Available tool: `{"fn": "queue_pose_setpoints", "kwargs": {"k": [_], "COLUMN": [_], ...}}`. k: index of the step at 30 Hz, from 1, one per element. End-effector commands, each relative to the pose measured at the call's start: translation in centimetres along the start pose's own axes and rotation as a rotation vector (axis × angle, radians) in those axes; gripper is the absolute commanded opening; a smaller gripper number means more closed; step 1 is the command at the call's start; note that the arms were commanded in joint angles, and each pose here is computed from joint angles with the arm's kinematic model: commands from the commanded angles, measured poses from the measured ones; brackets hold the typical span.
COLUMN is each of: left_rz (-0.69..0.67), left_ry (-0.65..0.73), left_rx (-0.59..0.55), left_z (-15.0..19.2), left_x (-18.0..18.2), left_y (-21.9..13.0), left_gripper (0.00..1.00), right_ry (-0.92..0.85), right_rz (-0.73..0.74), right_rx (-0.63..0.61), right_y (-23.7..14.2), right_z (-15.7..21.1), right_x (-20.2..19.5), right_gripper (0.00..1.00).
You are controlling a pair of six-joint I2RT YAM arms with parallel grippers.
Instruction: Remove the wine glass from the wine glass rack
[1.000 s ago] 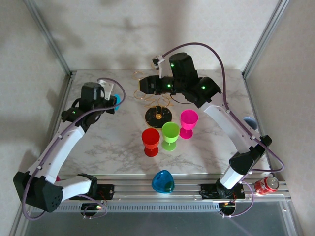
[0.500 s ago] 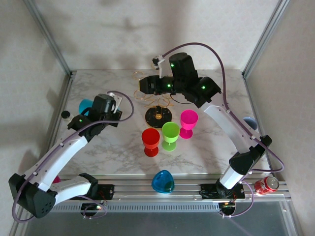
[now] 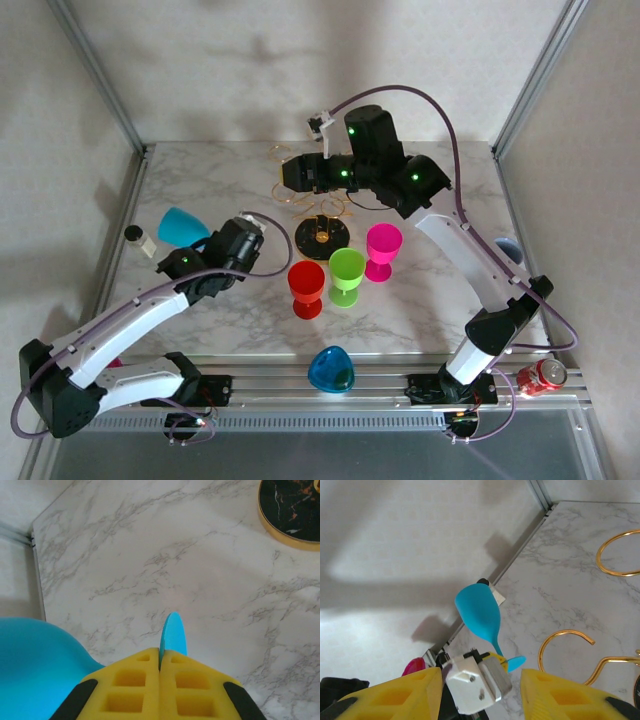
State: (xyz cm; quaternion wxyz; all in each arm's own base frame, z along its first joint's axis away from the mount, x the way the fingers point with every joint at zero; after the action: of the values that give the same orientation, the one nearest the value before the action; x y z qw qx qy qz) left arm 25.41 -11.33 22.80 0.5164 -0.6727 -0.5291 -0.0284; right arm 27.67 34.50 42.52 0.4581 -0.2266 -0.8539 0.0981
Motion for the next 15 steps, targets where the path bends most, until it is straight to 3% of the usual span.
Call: {"fn": "queue_pose_setpoints", "kwargs": {"k": [1,15], "left_rz": [-0.081,-0.215], "left_ry": [0.101,0.437], "left_rx": [0.058,0.059], "left_z": [1.5,3.0], "left_x": [-0.2,-4.6], "left_y": [-0.3,-1.6], "left_gripper": [0.0,0.0], "right_ry": [0.001,-0.085], "right_rz": [-0.018,0.029], "right_rx": [0.014,0.083], "right_y": [-0.3,0.4], "right_z": [-0.1,1.9], "right_x": [0.6,2.1], "right_gripper": [0.45,0.46]}}
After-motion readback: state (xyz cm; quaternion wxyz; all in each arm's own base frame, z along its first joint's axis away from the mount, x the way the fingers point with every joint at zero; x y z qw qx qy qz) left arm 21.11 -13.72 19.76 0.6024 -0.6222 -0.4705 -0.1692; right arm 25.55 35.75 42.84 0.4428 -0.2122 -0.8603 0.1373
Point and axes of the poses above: each hand's point on the last joint's axis, 136 mm out from that joint toward the fingers, its own y axis out along the fingers, its own x axis along the line the jaws close on, z = x × y, the point moved 3 cm from there along -y, back along the fingers, and after that the axes turned 14 degrees about y, right-handed, at the moved point
